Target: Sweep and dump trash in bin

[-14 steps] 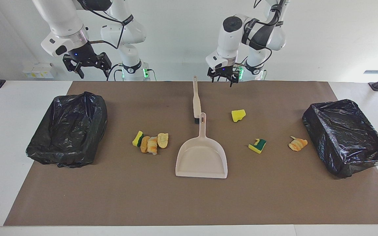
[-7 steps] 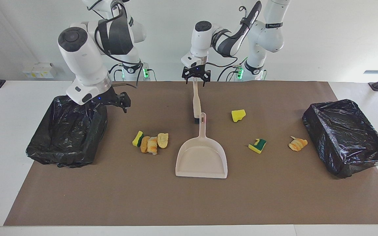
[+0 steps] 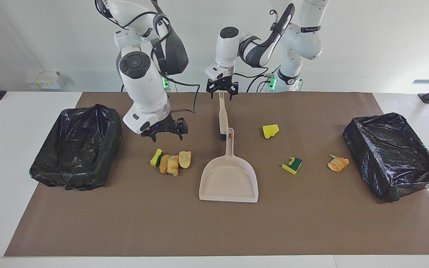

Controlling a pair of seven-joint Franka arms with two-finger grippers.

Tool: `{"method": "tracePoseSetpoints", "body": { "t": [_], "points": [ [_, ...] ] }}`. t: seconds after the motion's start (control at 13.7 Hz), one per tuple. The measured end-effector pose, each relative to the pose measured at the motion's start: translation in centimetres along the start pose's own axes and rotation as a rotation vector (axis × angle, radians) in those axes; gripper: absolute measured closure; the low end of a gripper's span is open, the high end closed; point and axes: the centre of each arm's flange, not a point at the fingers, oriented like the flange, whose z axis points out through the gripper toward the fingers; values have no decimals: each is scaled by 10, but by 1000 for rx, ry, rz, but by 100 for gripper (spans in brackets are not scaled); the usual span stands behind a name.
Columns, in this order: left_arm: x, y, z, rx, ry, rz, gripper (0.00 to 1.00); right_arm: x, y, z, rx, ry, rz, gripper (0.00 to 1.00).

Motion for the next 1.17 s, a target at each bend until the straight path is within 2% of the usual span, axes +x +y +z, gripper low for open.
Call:
{"method": "tracePoseSetpoints", "body": {
  "t": [0.22,0.36,0.8,0.95,1.02,1.17],
  "points": [
    [0,0,2,4,-3,-1,38,0,-10,11,34,-26,-1,0],
    [-1,-1,5,8,-6,-4,57,0,-46,33,45,-30,28,0],
    [0,-4,7,13,-9,-10,57,-1,-156,107,49,-17,84,0],
    [0,-4,7,14,-9,-10,63,1,-182,132,53,-12,86,0],
    [0,-5,8,14,-10,-9,73,-1,-193,144,51,-15,80,0],
    [0,-5,8,15,-10,-10,74,-7,-205,154,45,-23,75,0]
  ]
}}
